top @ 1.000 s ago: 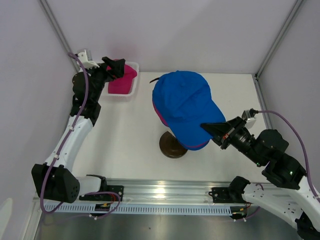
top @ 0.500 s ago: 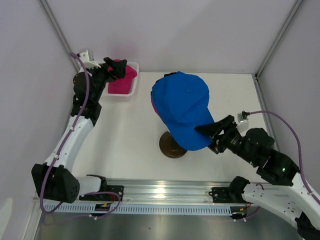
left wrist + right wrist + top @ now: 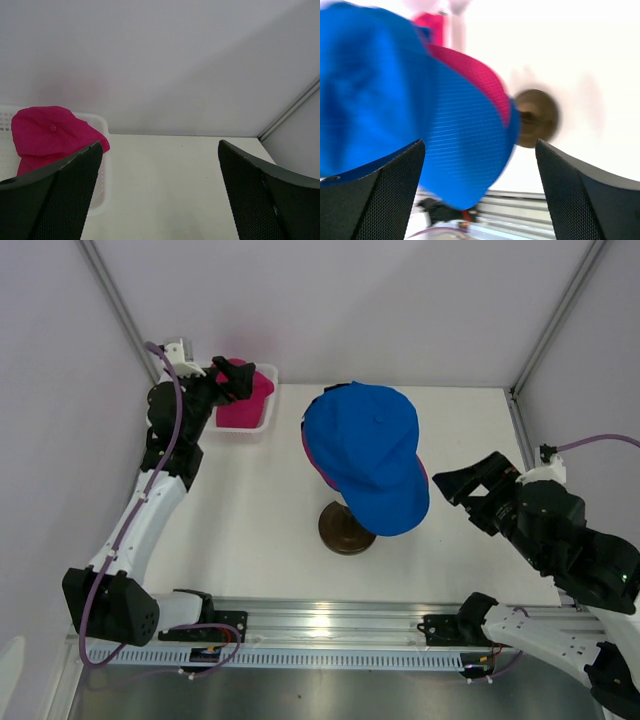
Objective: Stack the hats
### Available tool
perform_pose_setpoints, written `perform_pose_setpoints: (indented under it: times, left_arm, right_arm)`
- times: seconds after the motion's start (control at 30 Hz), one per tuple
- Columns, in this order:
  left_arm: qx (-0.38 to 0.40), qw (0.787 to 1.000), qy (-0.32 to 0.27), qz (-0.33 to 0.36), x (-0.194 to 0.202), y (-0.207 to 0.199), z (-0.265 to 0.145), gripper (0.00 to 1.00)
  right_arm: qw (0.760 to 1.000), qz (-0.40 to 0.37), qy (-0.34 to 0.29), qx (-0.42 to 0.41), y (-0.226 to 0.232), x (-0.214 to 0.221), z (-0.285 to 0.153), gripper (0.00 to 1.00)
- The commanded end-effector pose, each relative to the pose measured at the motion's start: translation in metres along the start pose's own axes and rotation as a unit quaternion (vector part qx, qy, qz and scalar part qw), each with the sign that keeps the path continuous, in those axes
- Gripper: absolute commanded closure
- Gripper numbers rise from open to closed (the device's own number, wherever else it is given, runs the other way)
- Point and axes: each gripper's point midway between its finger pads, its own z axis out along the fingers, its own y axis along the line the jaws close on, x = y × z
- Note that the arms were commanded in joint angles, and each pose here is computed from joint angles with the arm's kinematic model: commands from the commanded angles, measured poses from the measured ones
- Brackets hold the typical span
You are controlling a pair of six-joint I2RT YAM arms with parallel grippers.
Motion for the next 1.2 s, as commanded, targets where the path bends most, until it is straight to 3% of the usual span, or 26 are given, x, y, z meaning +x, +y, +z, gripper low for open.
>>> perform_pose_setpoints:
  times: [0.0, 0.13, 0.2, 0.33, 0.4, 0.43, 0.47, 0.5, 0.53, 0.57, 0.6, 0.67, 0.77, 0.9, 1.17]
  left_arm:
    - [0.003, 0.999, -0.027, 0.023, -0.024, -0.007, 0.003, 0.01]
    - [-0.041, 0.998, -0.022, 0.049, -0.021, 0.014, 0.009, 0.00]
    - [-0.098, 0.994, -0.027, 0.048, -0.022, 0.039, 0.009, 0.00]
    - [-0.107, 0.994, 0.006, 0.022, -0.005, 0.062, 0.020, 0.00]
    - [-0.124, 0.991, 0.052, 0.020, 0.019, 0.079, 0.037, 0.01]
    - [-0.113, 0.991, 0.062, 0.023, 0.012, 0.076, 0.048, 0.00]
    - [-0.133, 0.983, 0.128, 0.019, 0.043, 0.093, 0.064, 0.01]
    - [-0.128, 0.978, 0.161, 0.017, 0.059, 0.097, 0.072, 0.01]
    - [-0.118, 0.979, 0.162, 0.035, 0.046, 0.095, 0.088, 0.01]
    - [-0.124, 0.975, 0.178, 0.040, 0.041, 0.097, 0.096, 0.01]
    - [-0.141, 0.965, 0.215, 0.040, 0.077, 0.119, 0.110, 0.01]
    - [-0.148, 0.968, 0.197, 0.051, 0.061, 0.126, 0.130, 0.01]
    - [-0.158, 0.965, 0.207, 0.027, 0.081, 0.154, 0.151, 0.01]
    - [-0.176, 0.960, 0.217, 0.021, 0.101, 0.189, 0.160, 0.00]
    - [-0.117, 0.951, 0.282, 0.053, 0.156, 0.203, 0.162, 0.01]
  right_arm:
    - [0.993, -0.066, 0.008, 0.093, -0.040, 0.015, 0.019, 0.06]
    - [0.990, -0.099, -0.022, 0.095, -0.040, 0.003, 0.028, 0.07]
    - [0.985, -0.133, -0.061, 0.094, -0.035, -0.019, 0.034, 0.05]
    - [0.974, -0.172, -0.099, 0.107, -0.027, -0.070, 0.073, 0.04]
    - [0.982, -0.141, -0.111, 0.065, -0.021, -0.110, 0.093, 0.05]
    - [0.985, -0.132, -0.104, 0.039, -0.017, -0.120, 0.103, 0.05]
    - [0.990, -0.123, -0.062, 0.001, -0.014, -0.117, 0.126, 0.06]
    - [0.990, -0.113, -0.080, 0.006, -0.024, -0.138, 0.134, 0.06]
    - [0.988, -0.124, -0.093, -0.013, -0.016, -0.150, 0.143, 0.07]
    - [0.985, -0.144, -0.094, -0.009, -0.019, -0.154, 0.153, 0.07]
    - [0.985, -0.149, -0.086, -0.005, -0.024, -0.155, 0.172, 0.06]
    - [0.985, -0.153, -0.078, -0.002, -0.031, -0.154, 0.188, 0.05]
    - [0.989, -0.138, -0.052, 0.013, -0.054, -0.145, 0.218, 0.05]
    - [0.991, -0.125, -0.036, 0.007, -0.068, -0.138, 0.244, 0.04]
    - [0.991, -0.127, -0.035, 0.022, -0.084, -0.139, 0.265, 0.03]
